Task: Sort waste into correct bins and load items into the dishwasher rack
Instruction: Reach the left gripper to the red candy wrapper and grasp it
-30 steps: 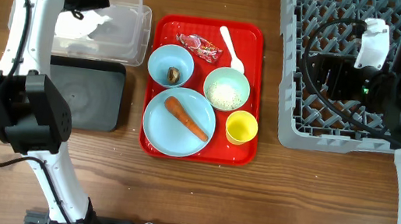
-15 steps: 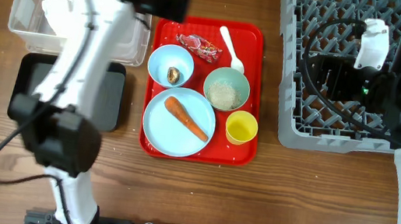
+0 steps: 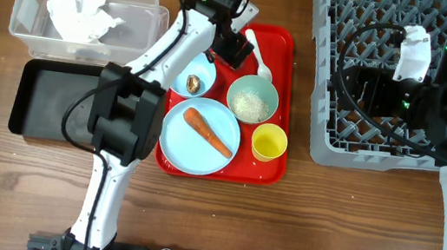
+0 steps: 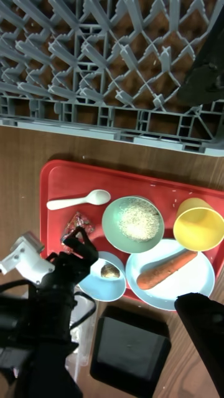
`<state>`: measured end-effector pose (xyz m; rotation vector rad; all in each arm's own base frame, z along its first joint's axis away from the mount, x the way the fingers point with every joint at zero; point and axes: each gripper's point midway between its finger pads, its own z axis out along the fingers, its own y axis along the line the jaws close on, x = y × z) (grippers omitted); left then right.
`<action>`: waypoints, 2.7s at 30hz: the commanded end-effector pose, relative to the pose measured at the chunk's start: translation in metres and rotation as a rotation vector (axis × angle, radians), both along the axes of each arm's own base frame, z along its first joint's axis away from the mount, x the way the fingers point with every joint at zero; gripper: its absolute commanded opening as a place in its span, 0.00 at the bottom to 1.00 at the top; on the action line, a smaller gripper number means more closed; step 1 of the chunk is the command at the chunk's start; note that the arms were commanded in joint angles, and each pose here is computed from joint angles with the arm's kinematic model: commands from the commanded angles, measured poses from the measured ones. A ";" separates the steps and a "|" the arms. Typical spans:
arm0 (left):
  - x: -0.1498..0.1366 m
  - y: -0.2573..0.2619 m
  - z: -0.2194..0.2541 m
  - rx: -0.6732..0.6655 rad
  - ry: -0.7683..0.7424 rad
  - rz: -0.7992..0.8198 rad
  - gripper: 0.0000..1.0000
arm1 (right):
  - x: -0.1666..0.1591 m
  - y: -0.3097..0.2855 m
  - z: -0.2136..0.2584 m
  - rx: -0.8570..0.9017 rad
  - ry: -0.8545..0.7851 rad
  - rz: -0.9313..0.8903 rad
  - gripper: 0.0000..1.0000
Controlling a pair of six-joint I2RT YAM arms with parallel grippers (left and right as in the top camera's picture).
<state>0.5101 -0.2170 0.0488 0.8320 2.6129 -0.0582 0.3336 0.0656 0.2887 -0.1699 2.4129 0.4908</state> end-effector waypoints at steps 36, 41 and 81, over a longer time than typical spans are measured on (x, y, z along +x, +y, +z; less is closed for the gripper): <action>0.002 -0.005 -0.079 0.035 0.063 -0.057 0.04 | 0.001 0.001 0.004 0.014 -0.002 0.005 1.00; 0.012 0.002 -0.065 0.070 0.012 -0.036 0.06 | 0.001 0.001 0.004 0.014 -0.003 0.004 1.00; -0.016 0.016 -0.102 0.089 0.168 0.001 0.22 | 0.001 0.001 0.003 0.014 0.002 0.005 1.00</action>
